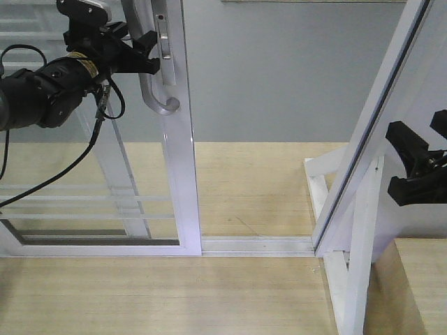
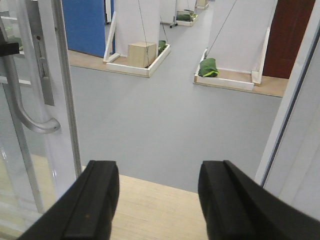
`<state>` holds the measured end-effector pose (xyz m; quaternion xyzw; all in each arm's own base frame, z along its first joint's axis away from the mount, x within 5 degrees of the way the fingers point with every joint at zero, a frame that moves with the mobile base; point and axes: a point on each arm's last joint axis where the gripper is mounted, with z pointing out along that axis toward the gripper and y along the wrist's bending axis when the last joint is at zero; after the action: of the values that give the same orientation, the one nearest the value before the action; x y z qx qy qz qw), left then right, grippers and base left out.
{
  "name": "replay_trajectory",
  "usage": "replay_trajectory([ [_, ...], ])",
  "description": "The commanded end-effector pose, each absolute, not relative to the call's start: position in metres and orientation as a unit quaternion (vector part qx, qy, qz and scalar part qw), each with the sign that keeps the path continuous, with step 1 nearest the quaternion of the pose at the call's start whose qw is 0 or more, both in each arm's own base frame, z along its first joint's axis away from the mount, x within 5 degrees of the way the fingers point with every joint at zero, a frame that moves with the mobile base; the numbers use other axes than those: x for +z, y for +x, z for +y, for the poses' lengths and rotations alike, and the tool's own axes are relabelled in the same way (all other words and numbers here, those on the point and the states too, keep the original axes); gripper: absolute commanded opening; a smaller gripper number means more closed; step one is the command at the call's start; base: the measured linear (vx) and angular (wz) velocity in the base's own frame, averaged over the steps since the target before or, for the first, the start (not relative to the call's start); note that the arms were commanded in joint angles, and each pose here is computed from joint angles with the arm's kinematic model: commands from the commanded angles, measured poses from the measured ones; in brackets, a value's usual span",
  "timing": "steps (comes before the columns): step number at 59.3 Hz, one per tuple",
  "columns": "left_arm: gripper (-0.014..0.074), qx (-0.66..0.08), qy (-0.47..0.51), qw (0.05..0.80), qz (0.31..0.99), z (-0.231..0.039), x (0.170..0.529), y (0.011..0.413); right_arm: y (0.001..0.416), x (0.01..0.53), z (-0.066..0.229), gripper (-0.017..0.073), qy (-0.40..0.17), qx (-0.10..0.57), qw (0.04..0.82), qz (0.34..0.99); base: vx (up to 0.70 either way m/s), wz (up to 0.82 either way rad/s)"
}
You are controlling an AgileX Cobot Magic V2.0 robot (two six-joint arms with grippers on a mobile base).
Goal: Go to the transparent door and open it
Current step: 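Grip the door frame with the left gripper and push it farther open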
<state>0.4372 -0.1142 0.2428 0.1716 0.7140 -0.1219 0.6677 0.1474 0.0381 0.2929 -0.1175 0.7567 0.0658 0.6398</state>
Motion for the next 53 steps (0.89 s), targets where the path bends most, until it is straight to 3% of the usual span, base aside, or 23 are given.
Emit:
replay_trajectory([
  [1,0.0504,-0.136,0.164,0.725,0.655,-0.117,0.285,0.439,0.148,0.309,0.039,0.0440,-0.123,0.069,0.673,0.726,0.00,0.00],
  [27,0.0447,-0.126,0.143,0.702,0.686,-0.112,0.277,0.445,0.148,0.307,0.039,0.0440,-0.122,0.066,0.666,0.733,0.00,0.00],
  [53,0.0447,-0.081,0.082,0.684,0.720,-0.066,0.296,0.443,0.148,0.306,0.038,0.0440,-0.121,0.065,0.663,0.736,0.00,0.00],
])
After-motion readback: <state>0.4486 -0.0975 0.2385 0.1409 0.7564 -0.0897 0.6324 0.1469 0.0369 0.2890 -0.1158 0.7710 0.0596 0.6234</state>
